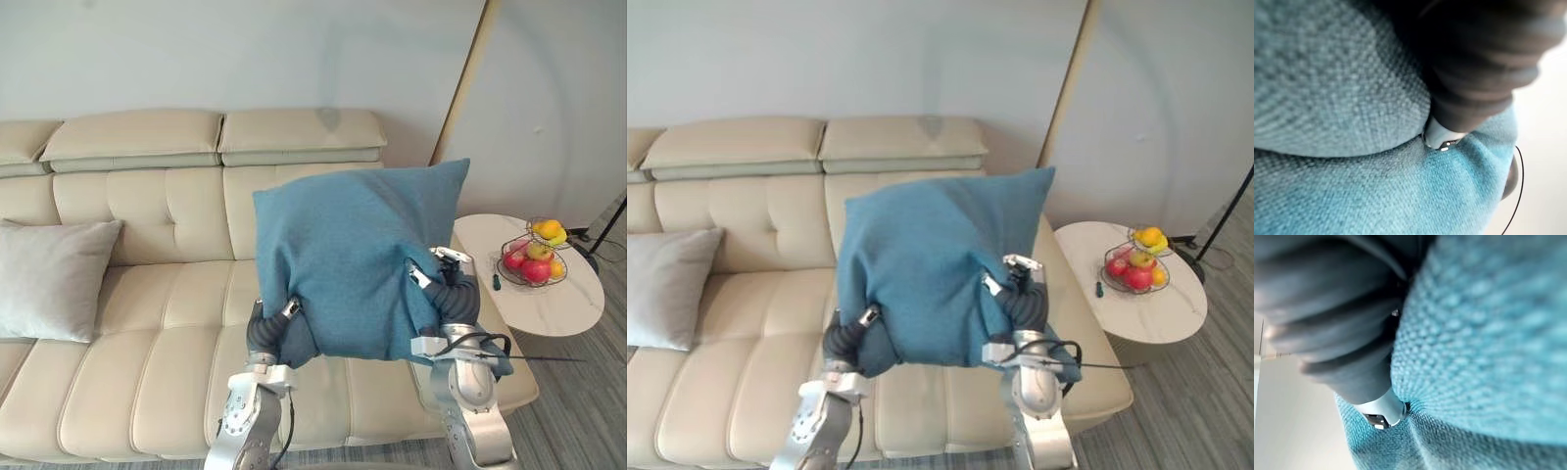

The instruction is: Pick up cushions and gather them together orderly.

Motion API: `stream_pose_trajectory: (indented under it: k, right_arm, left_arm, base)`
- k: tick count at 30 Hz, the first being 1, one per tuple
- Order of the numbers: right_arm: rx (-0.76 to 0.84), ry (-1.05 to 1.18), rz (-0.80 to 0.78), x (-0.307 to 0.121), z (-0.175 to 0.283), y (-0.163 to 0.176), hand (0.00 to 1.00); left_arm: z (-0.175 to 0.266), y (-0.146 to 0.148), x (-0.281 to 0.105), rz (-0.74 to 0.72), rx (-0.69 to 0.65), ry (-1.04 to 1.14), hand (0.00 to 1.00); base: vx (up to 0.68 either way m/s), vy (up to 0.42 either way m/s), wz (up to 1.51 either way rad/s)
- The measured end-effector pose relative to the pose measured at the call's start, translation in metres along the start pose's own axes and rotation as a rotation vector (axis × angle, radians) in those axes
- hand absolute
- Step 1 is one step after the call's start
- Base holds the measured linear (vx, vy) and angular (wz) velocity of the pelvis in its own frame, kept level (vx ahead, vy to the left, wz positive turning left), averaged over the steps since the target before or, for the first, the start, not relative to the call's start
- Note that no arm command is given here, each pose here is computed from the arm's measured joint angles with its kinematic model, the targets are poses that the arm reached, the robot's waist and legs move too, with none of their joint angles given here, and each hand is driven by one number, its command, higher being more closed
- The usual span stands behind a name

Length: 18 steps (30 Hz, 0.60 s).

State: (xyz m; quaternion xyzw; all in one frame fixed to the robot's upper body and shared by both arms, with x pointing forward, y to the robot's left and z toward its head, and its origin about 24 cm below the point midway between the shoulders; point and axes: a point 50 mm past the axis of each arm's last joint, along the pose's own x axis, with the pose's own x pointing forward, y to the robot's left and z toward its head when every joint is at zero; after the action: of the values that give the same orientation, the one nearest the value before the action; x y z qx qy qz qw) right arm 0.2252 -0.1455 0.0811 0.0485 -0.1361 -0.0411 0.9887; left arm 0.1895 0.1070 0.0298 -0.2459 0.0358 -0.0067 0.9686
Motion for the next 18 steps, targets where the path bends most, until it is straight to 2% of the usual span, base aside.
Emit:
stream_pose_trajectory:
  k: [1,4,7,11,12,13,18]
  right_arm:
    - [-0.016,0.052,0.045,0.012,-0.015,0.01,1.0]
    - [-0.051,0.026,0.108,0.032,-0.011,0.028,1.0]
    - [-0.037,-0.092,0.081,0.056,0.014,0.038,1.0]
    - [-0.055,-0.212,0.06,0.076,0.04,0.049,1.0]
    - [-0.058,-0.246,0.05,0.087,0.048,0.053,1.0]
    - [-0.102,-0.31,0.013,0.11,0.065,0.062,1.0]
    - [-0.166,-0.343,-0.02,0.12,0.073,0.057,1.0]
  left_arm:
    - [0.004,0.012,0.004,0.053,0.044,-0.014,1.0]
    - [0.02,0.018,0.016,0.11,0.068,-0.086,1.0]
    - [0.06,0.0,0.05,0.087,0.084,-0.264,1.0]
    - [0.092,-0.016,0.069,0.074,0.091,-0.402,1.0]
    - [0.103,-0.023,0.081,0.068,0.106,-0.444,1.0]
    - [0.128,-0.038,0.108,0.084,0.105,-0.512,1.0]
    - [0.134,-0.049,0.12,0.074,0.122,-0.518,1.0]
  base:
    - [-0.16,0.007,0.62]
    - [-0.13,0.019,0.37]
    - [-0.09,-0.009,0.27]
    - [-0.02,-0.053,0.13]
    - [-0.1,-0.122,0.3]
    - [-0.05,-0.096,0.23]
    - [0.03,-0.041,0.08]
